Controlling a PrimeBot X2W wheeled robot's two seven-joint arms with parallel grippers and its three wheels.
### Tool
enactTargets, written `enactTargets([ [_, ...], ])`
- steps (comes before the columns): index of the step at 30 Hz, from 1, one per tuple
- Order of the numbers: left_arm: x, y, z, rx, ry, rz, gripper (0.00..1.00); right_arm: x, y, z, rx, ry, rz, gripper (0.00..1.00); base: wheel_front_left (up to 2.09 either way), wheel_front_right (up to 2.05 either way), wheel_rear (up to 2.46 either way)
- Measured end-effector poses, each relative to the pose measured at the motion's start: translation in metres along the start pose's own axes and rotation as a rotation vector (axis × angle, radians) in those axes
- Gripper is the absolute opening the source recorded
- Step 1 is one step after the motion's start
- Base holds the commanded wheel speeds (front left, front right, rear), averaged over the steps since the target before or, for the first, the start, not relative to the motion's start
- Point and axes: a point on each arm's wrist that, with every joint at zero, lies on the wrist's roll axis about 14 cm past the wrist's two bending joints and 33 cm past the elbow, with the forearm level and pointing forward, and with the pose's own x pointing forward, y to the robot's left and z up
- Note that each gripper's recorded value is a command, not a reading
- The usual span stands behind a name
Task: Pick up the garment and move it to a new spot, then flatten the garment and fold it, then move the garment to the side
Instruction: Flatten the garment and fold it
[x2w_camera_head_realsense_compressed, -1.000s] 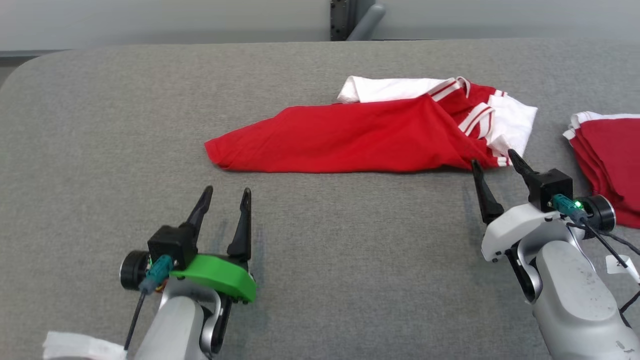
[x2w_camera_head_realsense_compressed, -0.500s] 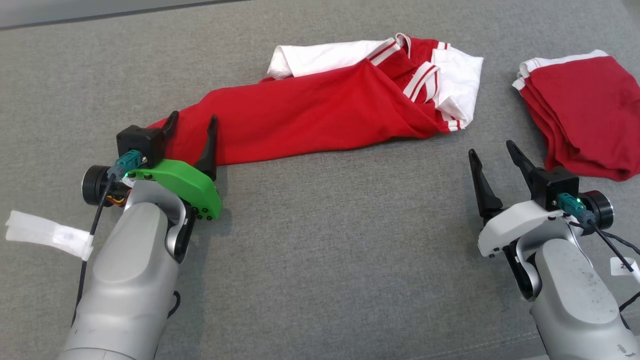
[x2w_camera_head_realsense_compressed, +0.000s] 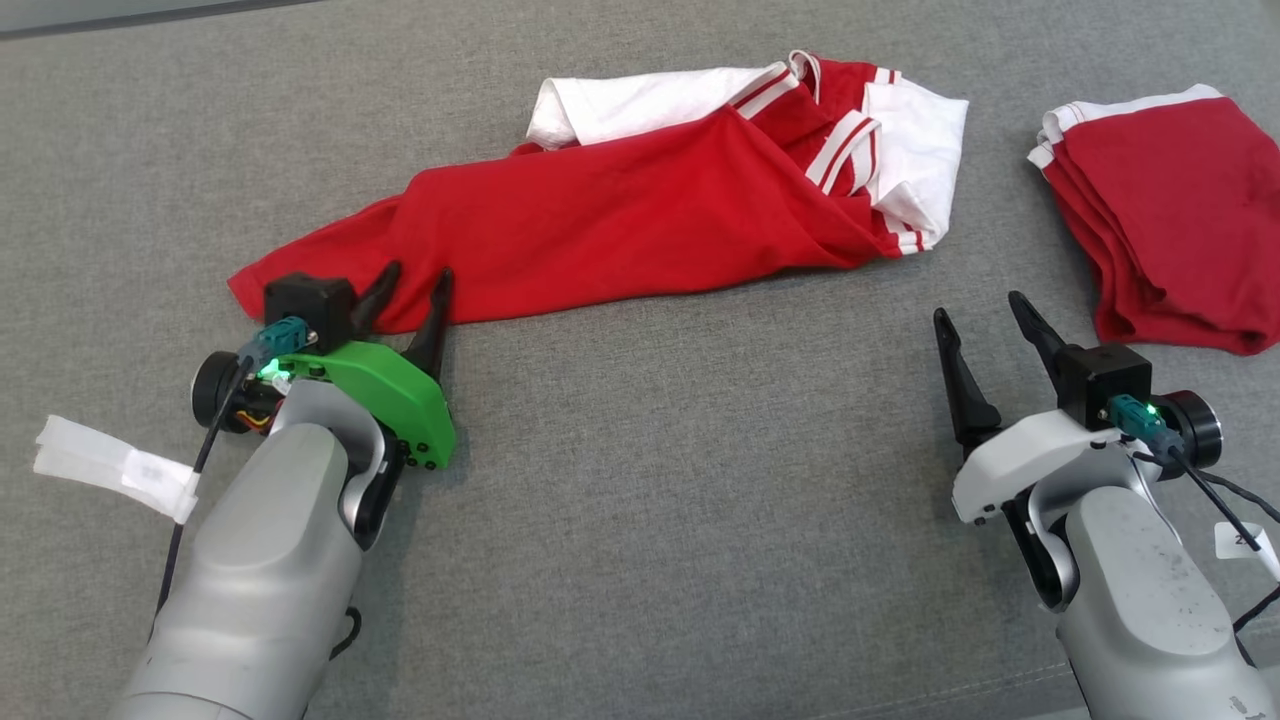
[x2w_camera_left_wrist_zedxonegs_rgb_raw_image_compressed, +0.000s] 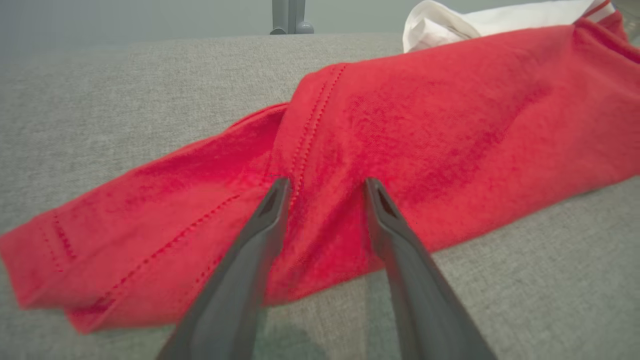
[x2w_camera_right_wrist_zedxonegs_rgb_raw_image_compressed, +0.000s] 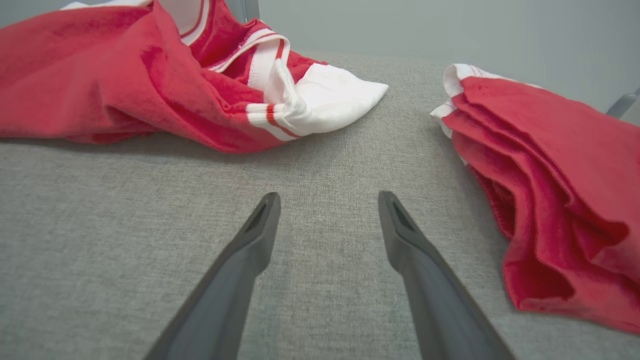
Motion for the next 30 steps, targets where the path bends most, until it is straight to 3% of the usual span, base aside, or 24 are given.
enactTargets([
  [1, -0.001, -0.001, -0.001, -0.002, 0.003, -0.001, 0.0, 0.001, 0.001, 0.0, -0.001, 0.0, 0.003, 1.0, 0.0, 0.0, 0.0],
  [9, -0.01, -0.002, 0.006, 0.011, -0.017, -0.013, 0.0, -0.002, 0.002, 0.007, 0.007, -0.014, 0.004, 1.0, 0.0, 0.0, 0.0],
  [14, -0.033, 0.001, 0.075, 0.069, -0.257, 0.01, 0.0, -0.014, 0.0, 0.005, 0.03, -0.011, -0.015, 1.0, 0.0, 0.0, 0.0],
  [21, -0.097, 0.021, 0.069, 0.165, -0.307, 0.095, 0.0, -0.026, 0.015, 0.013, 0.058, -0.033, 0.006, 1.0, 0.0, 0.0, 0.0],
  [28, -0.145, 0.041, 0.023, 0.157, -0.213, 0.182, 0.0, -0.042, 0.022, 0.022, 0.075, -0.061, 0.012, 1.0, 0.0, 0.0, 0.0],
  [29, -0.15, 0.043, 0.014, 0.15, -0.191, 0.191, 0.15, -0.045, 0.022, 0.021, 0.079, -0.058, 0.009, 1.0, 0.0, 0.0, 0.0],
  [30, -0.155, 0.045, 0.002, 0.141, -0.163, 0.204, 0.45, -0.049, 0.022, 0.019, 0.082, -0.054, 0.005, 1.0, 0.0, 0.0, 0.0],
])
